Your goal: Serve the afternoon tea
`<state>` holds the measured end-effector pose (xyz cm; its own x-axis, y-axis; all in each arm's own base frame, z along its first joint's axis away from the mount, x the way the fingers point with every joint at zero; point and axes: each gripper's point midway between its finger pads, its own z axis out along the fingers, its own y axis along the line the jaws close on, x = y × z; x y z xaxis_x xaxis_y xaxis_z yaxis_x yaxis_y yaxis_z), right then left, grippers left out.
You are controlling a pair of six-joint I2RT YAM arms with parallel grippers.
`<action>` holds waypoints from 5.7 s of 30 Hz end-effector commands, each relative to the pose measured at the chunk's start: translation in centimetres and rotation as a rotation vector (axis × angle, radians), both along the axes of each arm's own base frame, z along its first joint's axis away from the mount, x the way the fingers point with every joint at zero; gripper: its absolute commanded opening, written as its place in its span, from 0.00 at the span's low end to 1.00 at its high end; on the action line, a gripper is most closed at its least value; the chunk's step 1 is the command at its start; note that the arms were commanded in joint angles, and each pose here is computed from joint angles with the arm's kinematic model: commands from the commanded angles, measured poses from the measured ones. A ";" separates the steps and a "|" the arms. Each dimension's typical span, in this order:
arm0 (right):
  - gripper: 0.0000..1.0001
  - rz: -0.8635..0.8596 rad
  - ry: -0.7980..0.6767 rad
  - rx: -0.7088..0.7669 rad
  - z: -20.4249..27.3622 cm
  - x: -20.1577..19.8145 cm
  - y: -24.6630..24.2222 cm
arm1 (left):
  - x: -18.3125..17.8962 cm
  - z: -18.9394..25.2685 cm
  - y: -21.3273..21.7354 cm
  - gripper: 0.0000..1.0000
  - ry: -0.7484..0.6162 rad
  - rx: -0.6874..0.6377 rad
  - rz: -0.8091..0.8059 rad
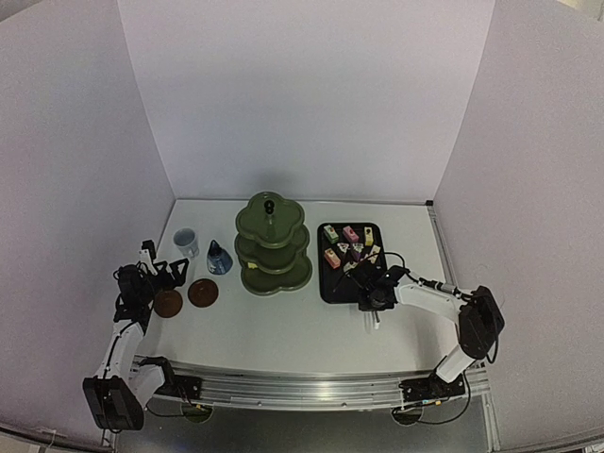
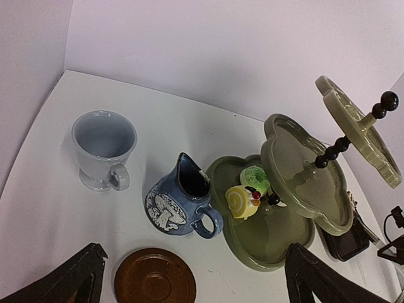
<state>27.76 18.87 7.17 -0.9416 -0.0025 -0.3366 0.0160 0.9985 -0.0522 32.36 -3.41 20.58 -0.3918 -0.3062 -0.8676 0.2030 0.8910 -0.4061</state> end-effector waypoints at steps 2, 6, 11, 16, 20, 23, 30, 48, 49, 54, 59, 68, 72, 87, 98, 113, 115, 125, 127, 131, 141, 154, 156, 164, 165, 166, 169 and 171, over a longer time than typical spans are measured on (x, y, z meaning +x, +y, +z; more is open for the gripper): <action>0.04 0.003 -0.062 0.005 2.5 0.5 -0.5 | 0.3 2.3 -0.3 1.00 -0.069 0.017 -0.021; 0.00 0.014 -0.097 -0.011 5.7 -0.1 -1.8 | 0.2 2.4 -0.3 1.00 -0.069 0.016 -0.020; 0.00 0.100 -0.191 0.007 11.4 0.0 -2.0 | 0.2 2.1 -0.2 1.00 -0.052 0.000 -0.012; 0.00 0.242 -0.213 0.087 13.9 -0.2 0.2 | -0.3 0.9 -0.5 1.00 -0.007 -0.034 -0.017; 0.00 0.327 -0.172 0.148 12.9 -1.4 2.6 | -0.5 0.2 -0.5 1.00 0.023 -0.056 -0.010; 0.00 0.403 -0.165 0.176 12.6 -2.7 5.2 | -0.8 0.0 -0.6 1.00 0.027 -0.062 -0.011; 0.00 0.538 -0.050 0.201 9.4 -5.4 10.6 | -0.8 -0.1 -0.7 1.00 0.026 -0.062 -0.015; 0.00 0.692 -0.004 0.300 5.9 -4.4 20.6 | -1.0 0.1 -0.7 1.00 0.018 -0.026 -0.028; 0.00 0.697 -0.007 0.300 5.8 -4.2 20.9 | -1.0 0.0 -0.7 1.00 0.019 -0.025 -0.029; 0.00 0.718 -0.032 0.293 5.6 -2.7 22.9 | -0.8 -0.3 -0.7 1.00 0.023 -0.022 -0.031; 0.00 0.726 -0.041 0.284 5.0 -1.9 24.0 | -0.9 -0.5 -0.7 1.00 0.024 -0.025 -0.030; 0.02 0.711 -0.048 0.244 3.3 -0.4 25.0 | -1.0 -0.7 -0.6 1.00 0.027 -0.021 -0.025; 0.06 0.690 -0.078 0.223 3.4 0.4 25.1 | -0.9 -0.7 -0.6 1.00 0.026 -0.020 -0.024; 0.27 0.666 -0.064 0.214 2.9 0.5 24.9 | -0.6 0.1 -0.2 1.00 -0.005 0.028 -0.018; 0.33 0.664 -0.071 0.209 4.1 0.0 23.9 | -0.6 0.0 -0.2 1.00 -0.004 0.028 -0.016; 0.38 0.659 -0.054 0.203 3.5 -0.1 23.7 | -0.5 0.3 -0.3 1.00 -0.008 0.028 -0.020; 0.38 0.657 -0.051 0.208 3.6 -0.2 23.7 | -0.5 0.4 -0.2 1.00 -0.008 0.029 -0.020; 0.39 0.667 -0.033 0.220 4.6 -1.2 22.9 | -0.6 0.3 -0.3 1.00 -0.005 0.033 -0.022; 0.39 0.672 -0.035 0.222 4.9 -1.3 22.8 | -0.6 0.3 -0.3 1.00 -0.004 0.032 -0.024; 0.39 0.680 -0.022 0.226 5.0 -1.8 22.5 | -0.6 0.3 -0.3 1.00 -0.005 0.034 -0.022; 0.38 0.676 -0.004 0.239 5.9 -3.1 21.2 | -0.6 0.4 -0.2 1.00 -0.005 0.040 -0.022; 0.37 0.537 -0.039 0.212 7.8 -4.7 15.4 | -0.4 0.6 -0.4 1.00 -0.010 0.031 -0.030; 0.37 0.493 -0.041 0.215 7.9 -4.8 14.3 | -0.4 0.7 -0.4 1.00 -0.010 0.031 -0.031; 0.36 0.251 -0.095 0.249 10.0 -3.9 8.0 | -0.4 0.5 -0.4 1.00 -0.002 0.029 -0.032; 0.36 0.217 -0.099 0.247 10.2 -3.7 7.0 | -0.4 0.5 -0.4 1.00 -0.001 0.028 -0.032; 0.36 0.175 -0.103 0.249 10.4 -3.4 6.0 | -0.4 0.5 -0.4 1.00 -0.002 0.027 -0.031; 0.36 0.098 -0.109 0.229 10.0 -2.8 3.7 | -0.4 0.5 -0.4 1.00 -0.004 0.024 -0.033; 0.37 0.089 -0.103 0.211 9.5 -2.7 3.0 | -0.4 0.5 -0.4 1.00 -0.005 0.025 -0.032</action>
